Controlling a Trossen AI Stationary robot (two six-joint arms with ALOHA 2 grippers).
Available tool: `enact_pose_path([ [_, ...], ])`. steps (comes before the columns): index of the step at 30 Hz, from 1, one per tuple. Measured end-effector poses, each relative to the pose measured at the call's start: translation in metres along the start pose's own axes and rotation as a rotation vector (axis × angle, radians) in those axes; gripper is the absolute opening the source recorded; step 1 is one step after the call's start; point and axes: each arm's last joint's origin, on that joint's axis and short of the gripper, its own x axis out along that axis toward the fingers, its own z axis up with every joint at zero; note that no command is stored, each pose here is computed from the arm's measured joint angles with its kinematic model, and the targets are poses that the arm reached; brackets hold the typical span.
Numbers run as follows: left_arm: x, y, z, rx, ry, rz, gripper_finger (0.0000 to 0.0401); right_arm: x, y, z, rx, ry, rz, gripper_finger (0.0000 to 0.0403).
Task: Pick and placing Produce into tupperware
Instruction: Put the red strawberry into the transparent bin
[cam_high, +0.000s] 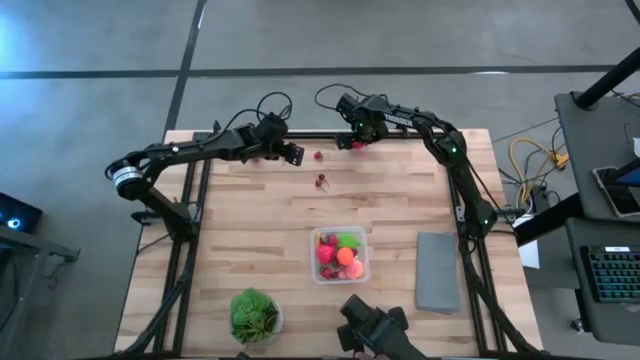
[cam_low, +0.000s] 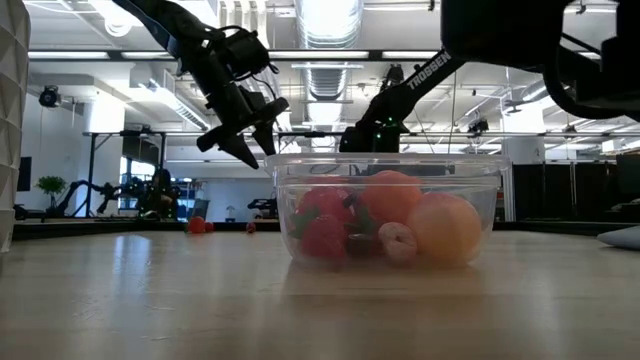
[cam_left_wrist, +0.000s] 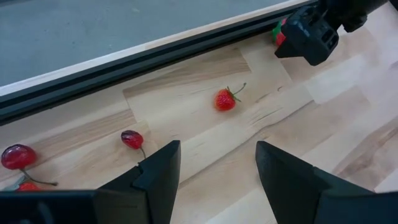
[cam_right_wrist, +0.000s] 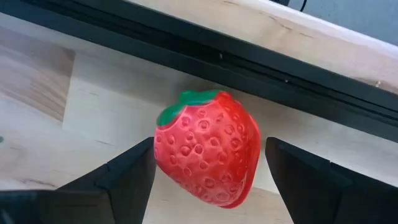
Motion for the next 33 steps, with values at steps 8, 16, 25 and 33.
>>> enact_pose_path([
  [8, 0.0, 0.0, 0.0, 0.0, 0.0, 0.0, 0.0194, -0.001, 0.002, 0.004, -0.006, -0.038, 0.021, 0.0266],
  [16, 0.0, 0.0, 0.0, 0.0, -0.001, 0.002, 0.0194, 0.002, 0.001, 0.001, -0.007, -0.021, 0.012, 0.0228],
  [25, 0.0, 0.0, 0.0, 0.038, -0.001, 0.003, 0.0194, 0.001, 0.0, 0.0, -0.009, 0.001, 0.009, 0.0208],
  [33, 0.0, 0.0, 0.0, 0.053, 0.0, 0.002, 0.0194, -0.009, 0.005, -0.005, -0.022, 0.019, 0.0, 0.0208],
])
